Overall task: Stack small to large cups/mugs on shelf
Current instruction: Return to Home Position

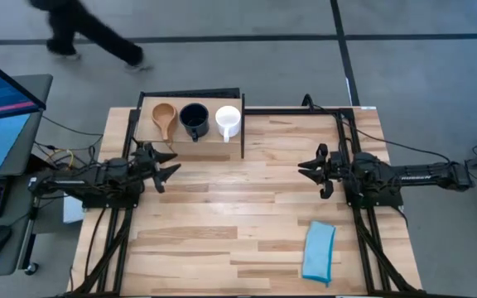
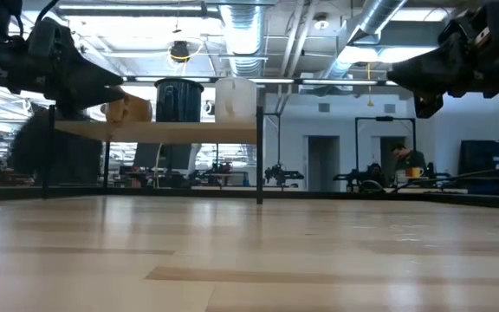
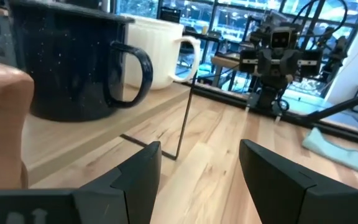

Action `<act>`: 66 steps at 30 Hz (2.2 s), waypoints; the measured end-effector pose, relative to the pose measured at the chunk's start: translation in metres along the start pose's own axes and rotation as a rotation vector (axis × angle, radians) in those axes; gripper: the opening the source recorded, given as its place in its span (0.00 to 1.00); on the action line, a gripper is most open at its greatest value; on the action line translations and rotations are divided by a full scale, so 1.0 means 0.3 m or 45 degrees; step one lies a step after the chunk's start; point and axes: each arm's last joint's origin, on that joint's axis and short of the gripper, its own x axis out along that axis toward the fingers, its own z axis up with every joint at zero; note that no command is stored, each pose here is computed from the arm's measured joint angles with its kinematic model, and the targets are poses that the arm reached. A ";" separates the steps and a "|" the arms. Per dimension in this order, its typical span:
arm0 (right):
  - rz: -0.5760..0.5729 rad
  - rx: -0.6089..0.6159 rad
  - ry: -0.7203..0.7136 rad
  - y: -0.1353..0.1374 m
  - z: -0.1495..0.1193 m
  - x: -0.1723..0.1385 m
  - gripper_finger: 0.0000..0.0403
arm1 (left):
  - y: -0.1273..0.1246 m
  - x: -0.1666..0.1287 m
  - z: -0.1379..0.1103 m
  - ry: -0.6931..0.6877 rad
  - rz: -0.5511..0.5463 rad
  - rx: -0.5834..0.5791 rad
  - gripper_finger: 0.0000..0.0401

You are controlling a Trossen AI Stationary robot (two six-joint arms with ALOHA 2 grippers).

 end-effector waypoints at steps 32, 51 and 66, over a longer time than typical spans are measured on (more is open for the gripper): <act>-0.151 0.148 0.537 -0.023 -0.131 -0.019 0.29 | 0.000 0.003 -0.005 0.015 0.003 -0.004 0.52; -0.151 0.149 0.536 -0.023 -0.131 -0.019 0.29 | 0.000 0.003 -0.005 0.015 0.004 -0.005 0.52; -0.139 0.148 0.522 -0.019 -0.127 -0.020 0.29 | 0.000 0.003 -0.005 0.015 0.004 -0.007 0.52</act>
